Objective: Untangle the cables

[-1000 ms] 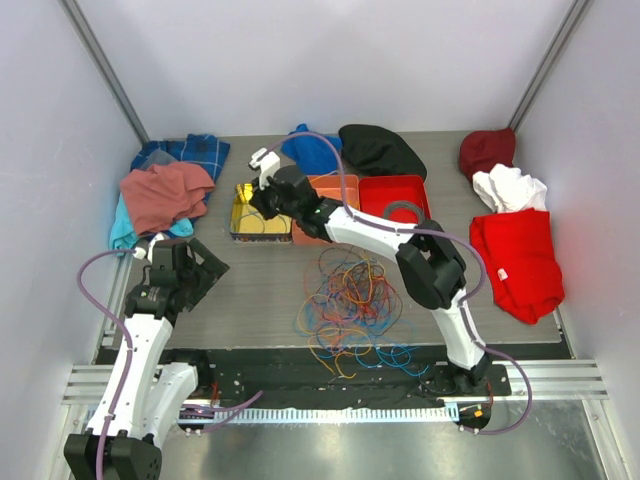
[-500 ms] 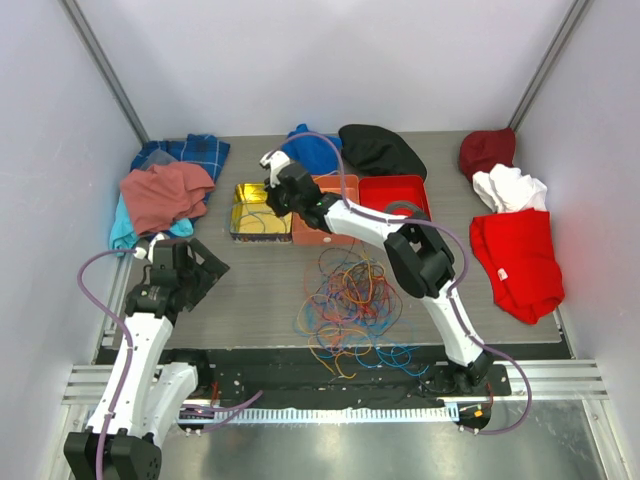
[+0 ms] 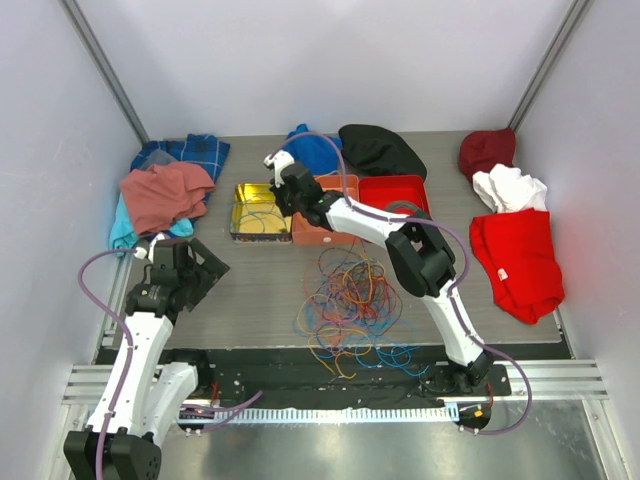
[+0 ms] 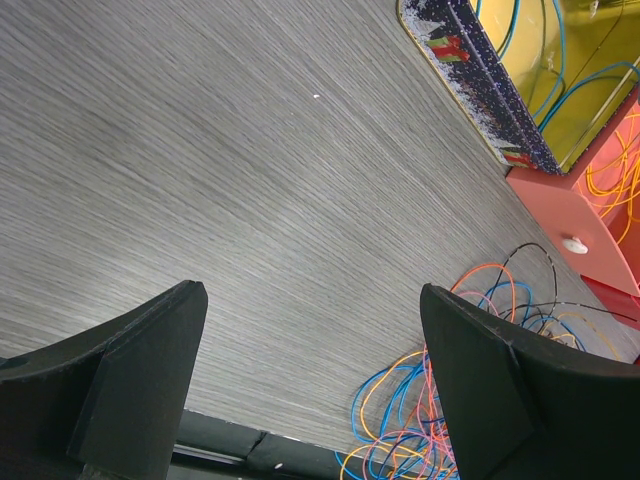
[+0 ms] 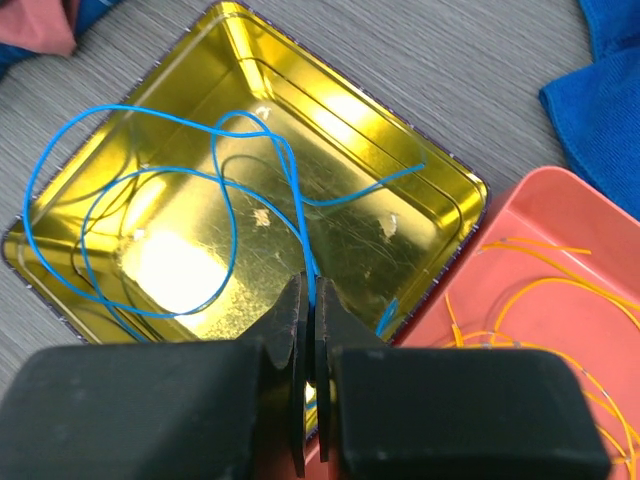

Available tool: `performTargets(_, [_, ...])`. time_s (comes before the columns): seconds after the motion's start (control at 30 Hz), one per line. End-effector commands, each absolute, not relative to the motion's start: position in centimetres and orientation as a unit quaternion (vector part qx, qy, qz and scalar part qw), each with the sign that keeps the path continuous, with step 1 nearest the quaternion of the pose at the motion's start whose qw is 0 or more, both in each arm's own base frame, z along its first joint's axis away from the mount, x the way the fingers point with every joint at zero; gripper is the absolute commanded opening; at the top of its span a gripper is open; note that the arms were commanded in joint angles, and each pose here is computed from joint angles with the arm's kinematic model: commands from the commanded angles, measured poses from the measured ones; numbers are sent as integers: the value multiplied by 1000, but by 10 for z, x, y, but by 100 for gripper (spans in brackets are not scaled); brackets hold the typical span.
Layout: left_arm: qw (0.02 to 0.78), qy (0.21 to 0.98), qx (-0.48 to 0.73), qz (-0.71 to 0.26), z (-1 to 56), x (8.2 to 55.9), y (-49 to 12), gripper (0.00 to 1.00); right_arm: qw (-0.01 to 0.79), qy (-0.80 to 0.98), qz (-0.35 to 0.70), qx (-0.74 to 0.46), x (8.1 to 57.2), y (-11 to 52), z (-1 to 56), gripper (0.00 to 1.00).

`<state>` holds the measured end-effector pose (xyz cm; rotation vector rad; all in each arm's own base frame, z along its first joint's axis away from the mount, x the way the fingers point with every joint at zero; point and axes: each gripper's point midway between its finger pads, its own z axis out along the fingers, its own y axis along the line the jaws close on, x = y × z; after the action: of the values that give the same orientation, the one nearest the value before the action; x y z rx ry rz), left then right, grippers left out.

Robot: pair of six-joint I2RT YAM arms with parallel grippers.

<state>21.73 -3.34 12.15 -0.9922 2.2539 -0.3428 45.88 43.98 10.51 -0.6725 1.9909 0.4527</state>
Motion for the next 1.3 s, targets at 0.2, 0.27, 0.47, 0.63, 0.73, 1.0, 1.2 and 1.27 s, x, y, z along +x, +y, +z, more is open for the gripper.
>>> performTargets(0.2, [333, 856, -373, -130, 126, 222, -32, 93, 504, 810, 157, -256, 474, 427, 135, 1])
performTargets(0.27, [332, 857, -373, -129, 125, 222, -32, 93, 507, 809, 153, -254, 475, 424, 134, 1])
performTargets(0.47, [332, 857, -373, -129, 126, 222, -32, 93, 514, 809, 143, -247, 479, 417, 139, 1])
performTargets(0.63, [332, 857, -373, -129, 125, 222, -32, 93, 514, 809, 142, -248, 481, 417, 140, 1])
performTargets(0.73, [332, 857, -373, -129, 125, 222, -32, 93, 512, 809, 144, -250, 482, 419, 140, 1])
performTargets(1.0, [331, 857, -373, -130, 125, 222, -32, 93, 512, 789, 210, -268, 478, 454, 152, 1])
performTargets(1.2, [331, 857, -372, -130, 126, 222, -32, 93, 500, 783, 243, -278, 478, 476, 148, 1])
performTargets(1.27, [331, 857, -372, -129, 126, 222, -32, 93, 499, 782, 248, -279, 479, 481, 148, 1])
